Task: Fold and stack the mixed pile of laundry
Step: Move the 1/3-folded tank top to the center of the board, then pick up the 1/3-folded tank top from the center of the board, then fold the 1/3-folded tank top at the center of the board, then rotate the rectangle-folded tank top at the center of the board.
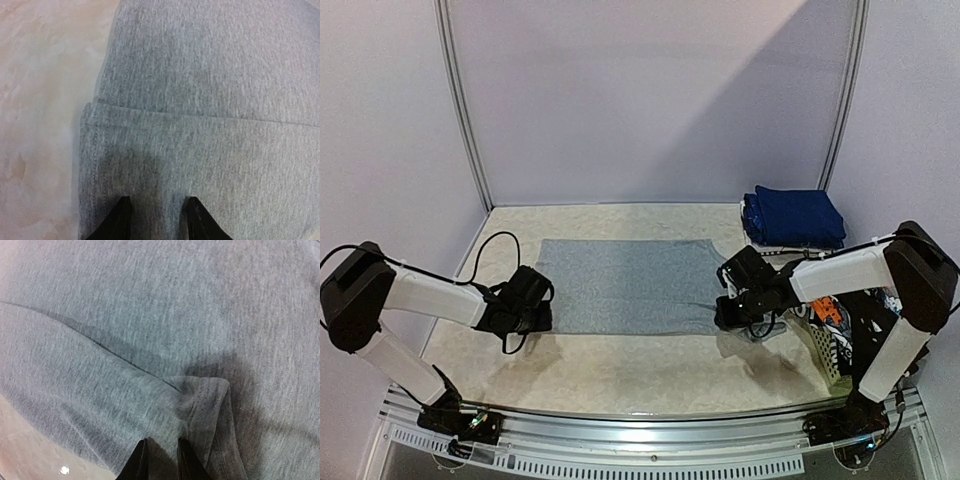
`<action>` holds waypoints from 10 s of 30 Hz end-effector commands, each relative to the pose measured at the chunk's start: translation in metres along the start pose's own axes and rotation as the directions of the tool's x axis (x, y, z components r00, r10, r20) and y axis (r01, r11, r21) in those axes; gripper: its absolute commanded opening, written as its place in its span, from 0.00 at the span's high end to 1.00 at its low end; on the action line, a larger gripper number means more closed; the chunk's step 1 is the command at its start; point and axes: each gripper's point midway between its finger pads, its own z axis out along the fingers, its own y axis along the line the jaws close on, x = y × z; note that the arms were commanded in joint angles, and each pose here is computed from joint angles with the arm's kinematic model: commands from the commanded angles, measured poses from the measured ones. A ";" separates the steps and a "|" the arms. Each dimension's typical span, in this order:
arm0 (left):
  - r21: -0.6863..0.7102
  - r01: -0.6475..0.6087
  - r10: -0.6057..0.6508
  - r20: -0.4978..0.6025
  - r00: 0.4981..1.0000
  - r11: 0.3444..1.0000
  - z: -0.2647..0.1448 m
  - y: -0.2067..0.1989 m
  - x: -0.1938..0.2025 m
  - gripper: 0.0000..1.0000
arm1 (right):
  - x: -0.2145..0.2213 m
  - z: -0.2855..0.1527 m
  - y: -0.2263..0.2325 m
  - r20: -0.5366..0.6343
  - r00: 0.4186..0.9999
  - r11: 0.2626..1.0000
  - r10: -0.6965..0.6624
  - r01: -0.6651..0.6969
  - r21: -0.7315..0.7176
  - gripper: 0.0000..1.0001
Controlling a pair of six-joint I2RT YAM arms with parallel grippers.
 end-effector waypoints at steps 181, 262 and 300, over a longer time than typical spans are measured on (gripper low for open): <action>0.082 0.002 0.002 -0.048 0.999 0.997 0.011 0.032 -0.066 1.00 | -0.067 -0.003 -0.023 0.105 0.973 0.978 -0.207 0.205 0.032 0.86; 0.350 -0.269 0.424 -0.513 0.747 0.897 -0.081 -0.106 0.137 0.84 | -0.200 0.124 0.045 -0.156 0.987 0.933 -0.027 -0.031 -0.359 0.72; 0.401 -0.482 0.585 -0.190 0.789 0.779 0.018 -0.198 -0.015 0.67 | -0.146 0.058 -0.079 -0.170 0.983 0.959 0.075 -0.024 0.281 0.49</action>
